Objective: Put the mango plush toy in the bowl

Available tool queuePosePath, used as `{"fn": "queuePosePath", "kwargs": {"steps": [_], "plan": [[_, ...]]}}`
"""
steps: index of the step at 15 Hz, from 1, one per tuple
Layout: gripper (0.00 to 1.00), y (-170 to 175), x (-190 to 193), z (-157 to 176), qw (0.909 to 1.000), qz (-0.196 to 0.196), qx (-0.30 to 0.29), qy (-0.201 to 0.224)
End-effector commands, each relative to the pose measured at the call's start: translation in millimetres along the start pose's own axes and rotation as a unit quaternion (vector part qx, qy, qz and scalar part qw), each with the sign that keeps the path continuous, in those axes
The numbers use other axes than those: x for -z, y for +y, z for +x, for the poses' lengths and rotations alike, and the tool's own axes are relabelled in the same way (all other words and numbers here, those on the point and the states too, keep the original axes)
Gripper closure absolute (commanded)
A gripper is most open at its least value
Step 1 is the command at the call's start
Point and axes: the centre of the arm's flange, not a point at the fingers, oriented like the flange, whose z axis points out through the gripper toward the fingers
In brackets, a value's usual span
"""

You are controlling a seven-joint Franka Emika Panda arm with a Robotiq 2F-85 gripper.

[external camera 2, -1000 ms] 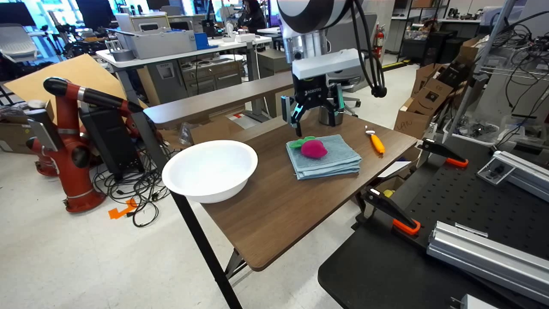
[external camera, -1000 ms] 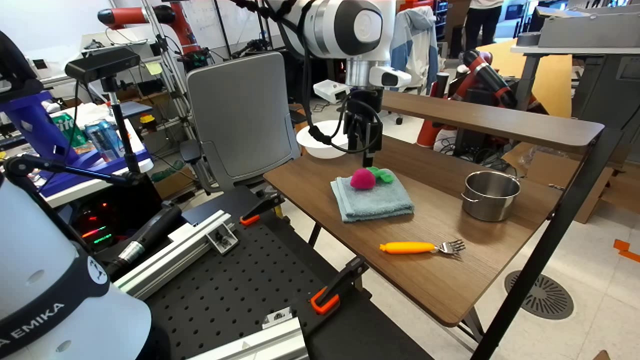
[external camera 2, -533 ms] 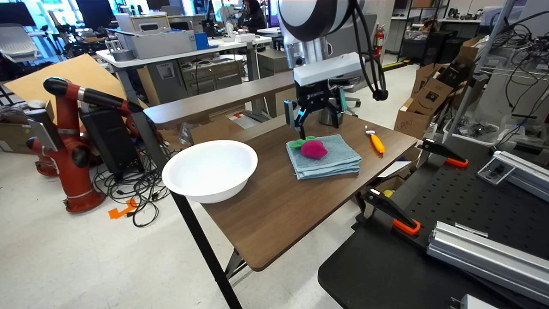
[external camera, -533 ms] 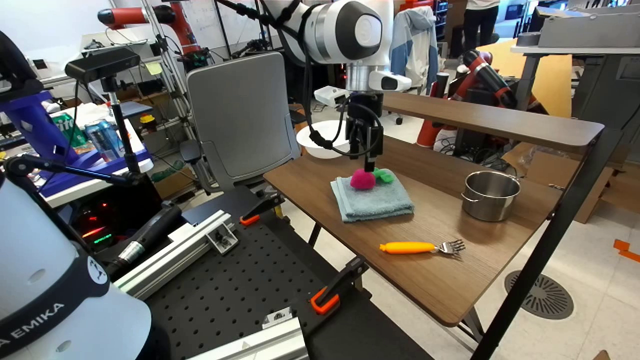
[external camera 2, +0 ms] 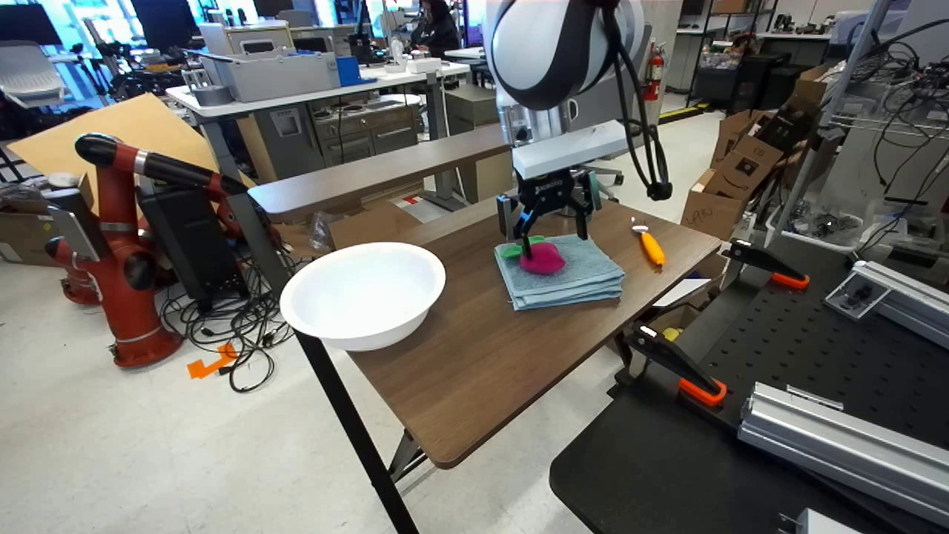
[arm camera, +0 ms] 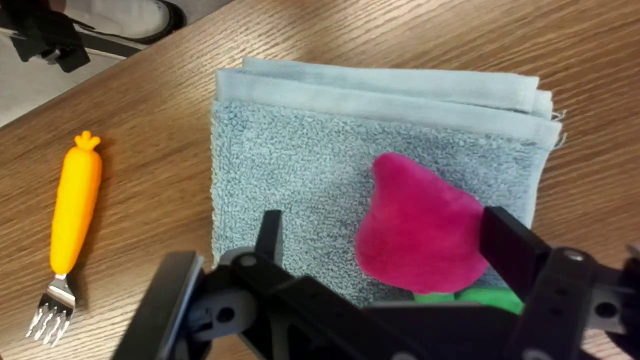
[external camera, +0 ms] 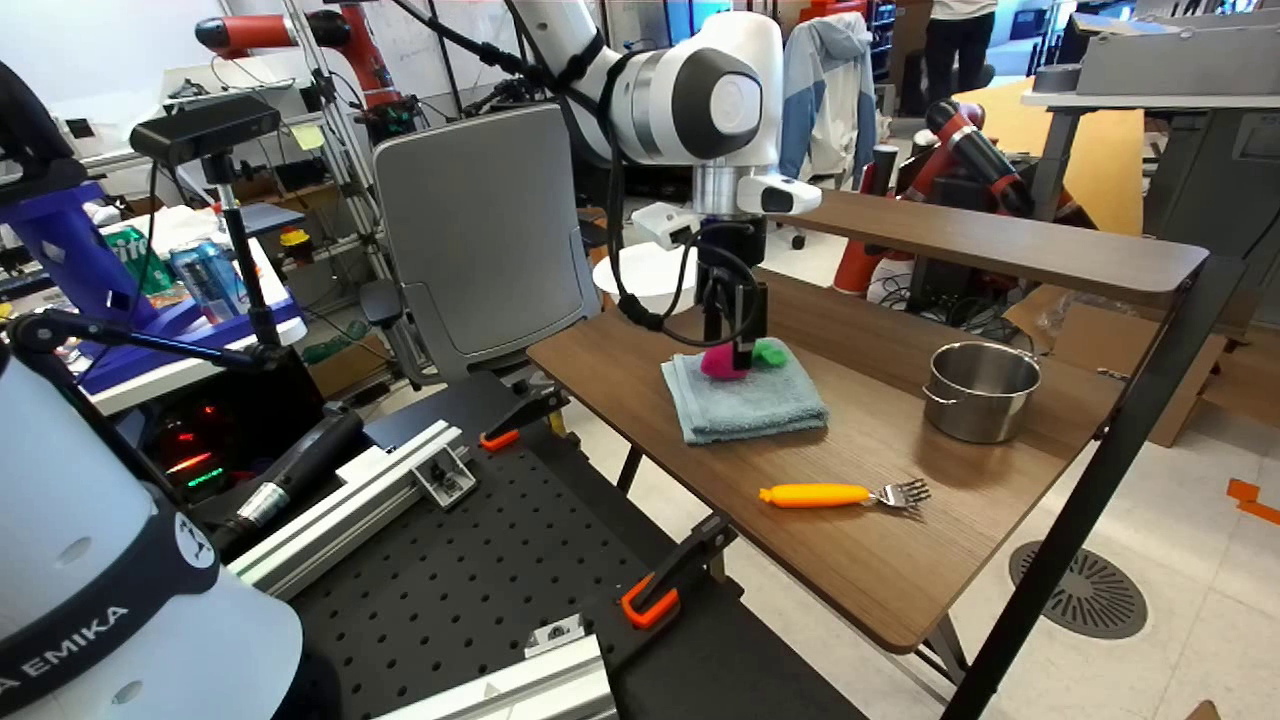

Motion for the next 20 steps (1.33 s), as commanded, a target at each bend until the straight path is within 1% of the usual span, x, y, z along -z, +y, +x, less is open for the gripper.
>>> {"fn": "queuePosePath", "kwargs": {"steps": [1, 7, 10, 11, 13, 14, 15, 16, 20], "plan": [[0.26, -3, -8, 5, 0.9995, -0.006, -0.007, 0.029], [0.73, 2, 4, 7, 0.9991, 0.015, -0.007, 0.040], [0.94, 6, 13, 8, 0.9987, 0.023, -0.011, 0.045], [0.98, 8, 18, 7, 0.9986, 0.029, -0.010, 0.044], [0.96, 11, 34, 2, 0.9977, 0.042, -0.008, 0.053], [0.99, 11, 43, 0, 0.9973, 0.045, -0.008, 0.058], [0.99, 11, 53, -4, 0.9968, 0.050, -0.007, 0.062], [0.97, 10, 65, -5, 0.9961, 0.054, -0.007, 0.069], [0.97, 0, 117, -10, 0.9925, 0.085, -0.006, 0.088]]}}
